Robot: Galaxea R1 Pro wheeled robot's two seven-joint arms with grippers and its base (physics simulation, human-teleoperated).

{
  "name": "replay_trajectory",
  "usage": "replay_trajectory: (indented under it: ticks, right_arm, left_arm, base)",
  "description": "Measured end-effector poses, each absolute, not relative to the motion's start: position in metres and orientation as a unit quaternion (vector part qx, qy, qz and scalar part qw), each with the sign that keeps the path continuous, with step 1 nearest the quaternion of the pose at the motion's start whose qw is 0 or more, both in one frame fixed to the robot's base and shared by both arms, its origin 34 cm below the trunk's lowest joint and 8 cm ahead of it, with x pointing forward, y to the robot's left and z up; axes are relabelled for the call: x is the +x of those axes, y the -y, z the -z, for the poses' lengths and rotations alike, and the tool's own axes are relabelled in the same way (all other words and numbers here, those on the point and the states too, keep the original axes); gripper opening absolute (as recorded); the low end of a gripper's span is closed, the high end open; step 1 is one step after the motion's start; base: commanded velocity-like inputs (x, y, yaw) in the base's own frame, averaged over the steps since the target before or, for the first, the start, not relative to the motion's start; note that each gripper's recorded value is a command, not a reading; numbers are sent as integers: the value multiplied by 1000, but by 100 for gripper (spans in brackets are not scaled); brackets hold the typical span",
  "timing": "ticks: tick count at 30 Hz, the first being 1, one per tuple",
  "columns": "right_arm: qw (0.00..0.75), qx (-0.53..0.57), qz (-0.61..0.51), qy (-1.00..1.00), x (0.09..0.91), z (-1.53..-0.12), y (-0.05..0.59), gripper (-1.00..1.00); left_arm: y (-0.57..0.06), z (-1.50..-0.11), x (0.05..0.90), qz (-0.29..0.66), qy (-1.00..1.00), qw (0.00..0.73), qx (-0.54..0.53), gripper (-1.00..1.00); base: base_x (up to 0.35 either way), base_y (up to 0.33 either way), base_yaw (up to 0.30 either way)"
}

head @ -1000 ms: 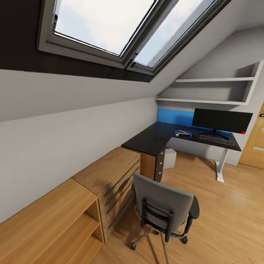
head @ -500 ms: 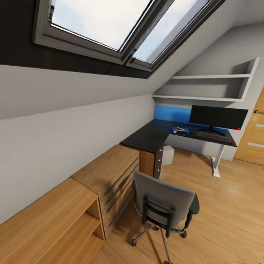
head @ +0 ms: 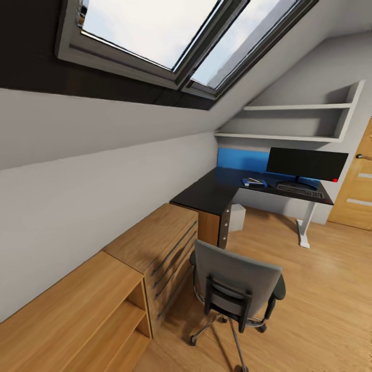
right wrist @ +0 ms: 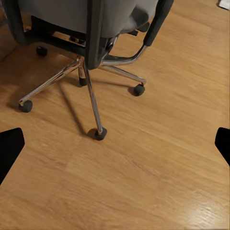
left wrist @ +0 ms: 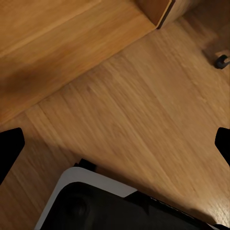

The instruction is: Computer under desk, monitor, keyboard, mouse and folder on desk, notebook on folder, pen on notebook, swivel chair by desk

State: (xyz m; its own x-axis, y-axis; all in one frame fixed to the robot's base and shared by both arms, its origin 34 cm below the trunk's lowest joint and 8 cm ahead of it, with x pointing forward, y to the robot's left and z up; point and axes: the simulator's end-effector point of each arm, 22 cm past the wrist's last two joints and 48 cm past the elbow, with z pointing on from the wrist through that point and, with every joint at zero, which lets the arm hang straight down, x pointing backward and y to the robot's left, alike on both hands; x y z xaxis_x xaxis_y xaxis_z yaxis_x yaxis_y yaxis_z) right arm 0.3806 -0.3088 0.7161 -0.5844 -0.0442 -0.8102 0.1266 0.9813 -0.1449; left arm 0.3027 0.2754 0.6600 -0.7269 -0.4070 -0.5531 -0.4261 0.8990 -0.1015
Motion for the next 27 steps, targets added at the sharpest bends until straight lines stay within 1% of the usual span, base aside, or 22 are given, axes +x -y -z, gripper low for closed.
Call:
replay_trajectory:
  ticks: [8,21,27]
  right_arm:
    - [457,23,94,-884,382,-717,309,100]
    - [457,23,94,-884,382,-717,310,100]
    - [457,24,95,-884,381,-717,310,100]
  left_arm:
    - [-275,-661,304,-16,-929,295,-224,100]
    - [-276,-661,304,-16,-928,296,-224,100]
    - [-275,-661,304,-16,-928,297,-224,100]
  base:
    - [0,2,-226]
    - [0,0,-260]
    - [121,126,-268]
